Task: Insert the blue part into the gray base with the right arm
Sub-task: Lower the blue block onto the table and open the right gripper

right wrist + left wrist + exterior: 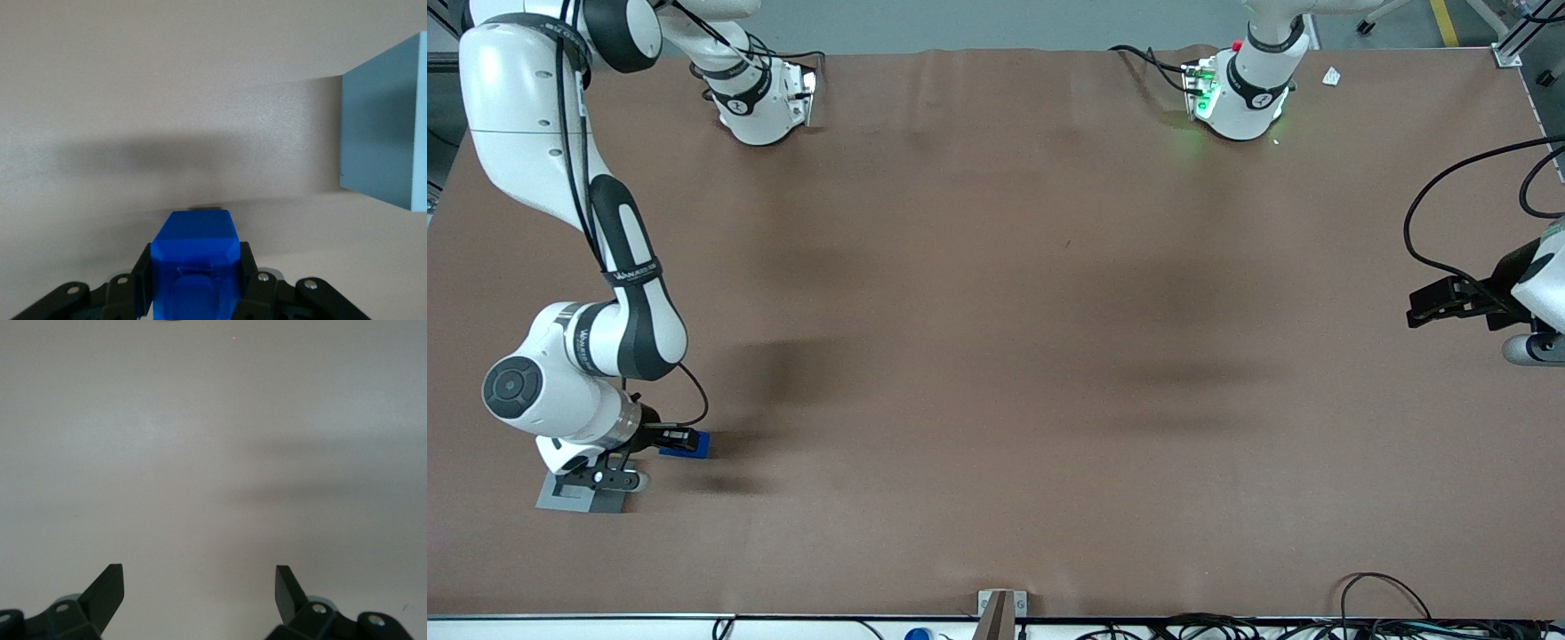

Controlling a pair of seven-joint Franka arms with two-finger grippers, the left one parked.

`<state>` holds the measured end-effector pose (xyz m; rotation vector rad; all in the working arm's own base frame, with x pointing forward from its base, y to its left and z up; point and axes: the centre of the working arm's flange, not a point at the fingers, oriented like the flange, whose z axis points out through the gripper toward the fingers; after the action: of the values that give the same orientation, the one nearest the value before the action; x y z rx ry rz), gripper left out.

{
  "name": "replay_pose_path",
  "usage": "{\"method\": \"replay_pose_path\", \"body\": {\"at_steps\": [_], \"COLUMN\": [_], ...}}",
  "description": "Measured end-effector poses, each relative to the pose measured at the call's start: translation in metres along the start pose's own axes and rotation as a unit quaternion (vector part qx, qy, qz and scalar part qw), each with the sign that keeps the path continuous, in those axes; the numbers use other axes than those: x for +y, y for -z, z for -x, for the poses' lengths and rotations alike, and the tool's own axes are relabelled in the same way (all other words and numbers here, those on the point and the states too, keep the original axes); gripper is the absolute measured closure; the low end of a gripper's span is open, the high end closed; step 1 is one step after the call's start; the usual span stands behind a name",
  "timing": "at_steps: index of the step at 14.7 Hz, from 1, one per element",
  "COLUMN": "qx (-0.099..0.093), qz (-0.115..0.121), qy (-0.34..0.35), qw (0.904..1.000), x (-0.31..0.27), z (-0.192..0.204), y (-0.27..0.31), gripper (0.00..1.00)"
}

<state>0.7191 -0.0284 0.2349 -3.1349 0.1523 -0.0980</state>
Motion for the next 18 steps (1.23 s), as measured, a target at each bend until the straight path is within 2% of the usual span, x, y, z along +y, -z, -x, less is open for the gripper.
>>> {"method": "replay_pose_path", "body": {"at_steps": [10,11,16,18], "qx": [0.013,0.015,0.02,0.021], "qz": [0.0,-0.001,0.0,0.0], "qy": [-0.018,-0.019,-0.021,-0.022], "qw": [0.9998,0.9997,0.9996,0.9995], "x": [-0.003,-0.003,-0.002,-0.001], "z": [0.0,0.0,-0.001,-0.004], "y": [-0.009,-0.011,-0.012,-0.005], "gripper": [0.49,0.44,0.0,0.0]}}
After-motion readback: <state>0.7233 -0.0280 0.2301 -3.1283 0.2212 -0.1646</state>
